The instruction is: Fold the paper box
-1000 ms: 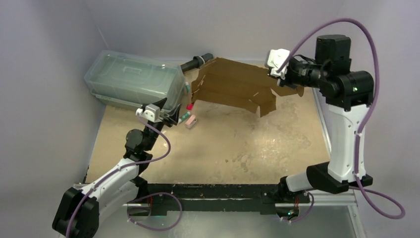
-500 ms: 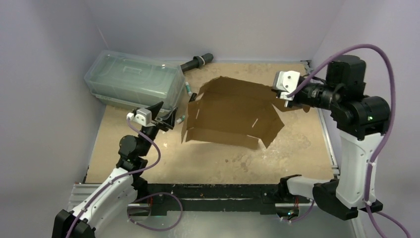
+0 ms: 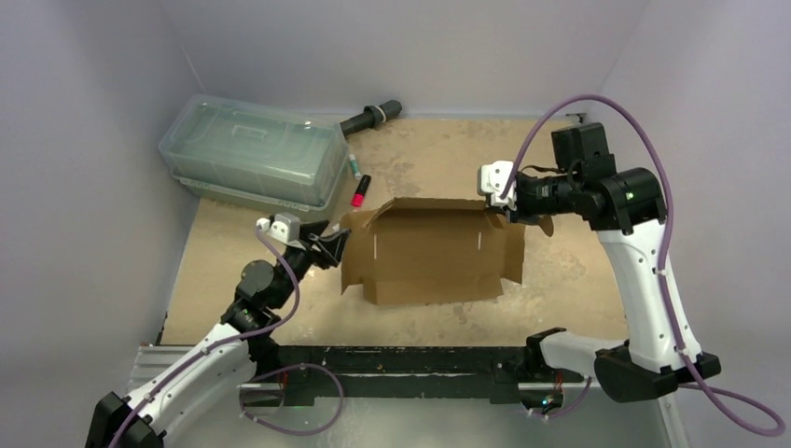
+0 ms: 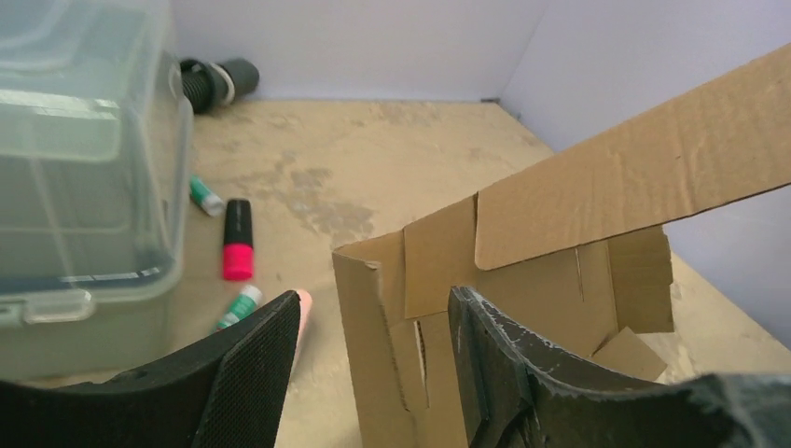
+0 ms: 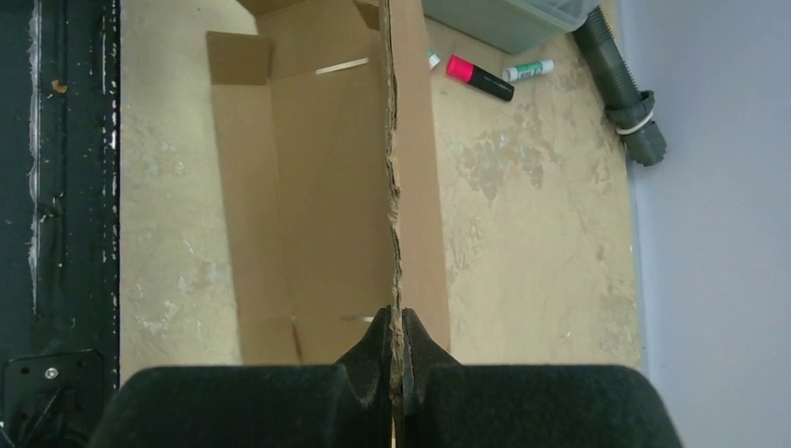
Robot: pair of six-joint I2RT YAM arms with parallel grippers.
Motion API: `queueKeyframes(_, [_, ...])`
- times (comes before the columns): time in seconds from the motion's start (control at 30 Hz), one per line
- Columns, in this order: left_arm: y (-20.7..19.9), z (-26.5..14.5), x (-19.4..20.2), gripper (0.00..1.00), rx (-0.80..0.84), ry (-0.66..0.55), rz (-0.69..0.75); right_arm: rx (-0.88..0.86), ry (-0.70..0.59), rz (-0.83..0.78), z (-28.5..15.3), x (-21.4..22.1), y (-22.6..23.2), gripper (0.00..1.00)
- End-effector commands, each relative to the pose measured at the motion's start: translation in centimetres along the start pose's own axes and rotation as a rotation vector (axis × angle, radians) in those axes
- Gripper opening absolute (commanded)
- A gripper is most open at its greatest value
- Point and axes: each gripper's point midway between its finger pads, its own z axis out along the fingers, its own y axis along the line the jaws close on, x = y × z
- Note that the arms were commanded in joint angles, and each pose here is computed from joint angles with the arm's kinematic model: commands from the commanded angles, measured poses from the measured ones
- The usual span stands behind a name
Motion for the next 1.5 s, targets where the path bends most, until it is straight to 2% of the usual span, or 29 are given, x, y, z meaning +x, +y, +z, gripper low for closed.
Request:
queueKeyframes(0.0, [0.1,-0.2,1.5,0.59,-0.073,0.079,-0.035,0.014,-0.069,-0.042,-1.1,-1.5,1.4,0.00])
queueKeyframes(0.13, [1.0,-1.0,1.7,0.59,-0.152,0.100,-0.113,0.032,-0.033,-0.036,-1.2,-0.7,1.5,0.00])
queueKeyframes(0.27, [1.9,-2.4,-0.9,0.61,-0.242,0.060,-0.176,0.089,-0.028,-0.039,-1.8,-0.8,1.2,0.00])
queueKeyframes(0.47, [2.2,-4.8,-3.3,0.71,-0.330,0.078,-0.266,0.172,-0.040,-0.032,-2.0,-1.2,-0.7,0.00])
queueKeyframes(0.57, [0.6,-4.9,-3.5,0.74,-0.277,0.149,-0.307,0.216,-0.030,-0.028,-2.1,-1.2,-1.9,0.00])
queueKeyframes(0.73, [-2.9,-4.1,-2.2,0.77,-0.154,0.346,-0.310,0.236,-0.028,-0.019,-2.0,-1.3,-2.9,0.00])
queueKeyframes(0.97, [0.2,-3.5,2.2,0.75,-0.333,0.554,-0.184,0.238,-0.040,-0.014,-2.1,-1.8,-3.2,0.00])
queueKeyframes(1.1, [1.8,-3.2,4.3,0.64,-0.403,0.630,-0.100,0.239,-0.032,-0.014,-2.1,-1.6,-3.2,0.00])
queueKeyframes(1.17, [2.0,-2.9,4.8,0.47,-0.405,0.638,-0.082,0.242,-0.026,-0.014,-2.1,-1.4,-3.3,0.00])
queueKeyframes(1.23, [2.0,-2.5,5.2,0.22,-0.395,0.643,-0.075,0.247,-0.019,-0.012,-2.0,-1.2,-3.4,0.00])
queueKeyframes(1.27, [1.7,-2.2,5.3,0.15,-0.381,0.643,-0.078,0.250,-0.015,-0.014,-1.9,-1.1,-3.5,0.00])
queueKeyframes(1.4, [0.5,-0.2,5.0,0.01,-0.305,0.589,-0.087,0.317,0.008,-0.021,-2.4,-1.0,-5.0,0.00])
queueKeyframes(1.47, [-0.1,1.4,4.0,0.00,-0.259,0.504,-0.084,0.381,0.016,-0.029,-3.1,-1.3,-6.4,0.00])
